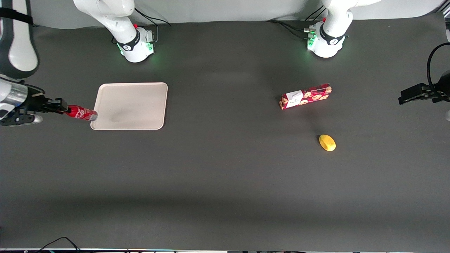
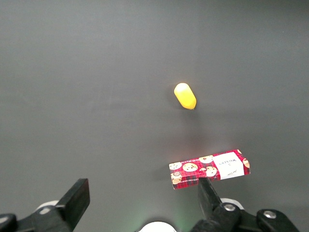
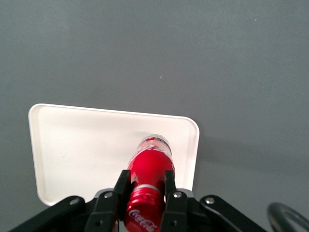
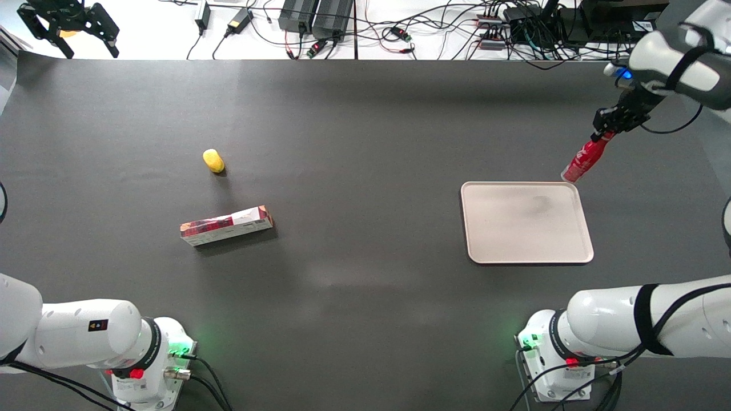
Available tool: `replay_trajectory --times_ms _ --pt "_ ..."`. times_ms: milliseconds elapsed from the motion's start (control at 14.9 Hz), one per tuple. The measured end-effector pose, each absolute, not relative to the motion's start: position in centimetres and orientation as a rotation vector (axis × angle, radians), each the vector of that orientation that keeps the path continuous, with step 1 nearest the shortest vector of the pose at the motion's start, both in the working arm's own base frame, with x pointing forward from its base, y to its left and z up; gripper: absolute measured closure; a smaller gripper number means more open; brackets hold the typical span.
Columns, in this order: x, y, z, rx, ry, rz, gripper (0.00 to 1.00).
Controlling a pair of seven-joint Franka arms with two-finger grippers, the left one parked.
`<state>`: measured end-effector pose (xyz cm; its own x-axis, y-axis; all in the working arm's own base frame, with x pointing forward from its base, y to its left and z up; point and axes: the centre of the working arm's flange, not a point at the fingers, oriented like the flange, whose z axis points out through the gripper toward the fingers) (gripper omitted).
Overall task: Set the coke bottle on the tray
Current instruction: 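Lift the bottle and carry it with the right gripper over the white tray, then lower the bottle onto the tray with the right gripper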
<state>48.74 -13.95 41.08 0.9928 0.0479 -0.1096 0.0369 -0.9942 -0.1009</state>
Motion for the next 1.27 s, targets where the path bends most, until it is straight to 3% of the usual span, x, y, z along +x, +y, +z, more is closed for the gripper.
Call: replay_trajectory --times_ms 402,671,1274 --pt "45.0 -13.5 34.8 -3.081 -0.046 0.162 0.68" --pt "43.6 -13.3 33.7 -3.125 0.005 0.215 0.68" --pt "41.5 -13.1 31.9 -3.138 0.017 0.167 0.68"
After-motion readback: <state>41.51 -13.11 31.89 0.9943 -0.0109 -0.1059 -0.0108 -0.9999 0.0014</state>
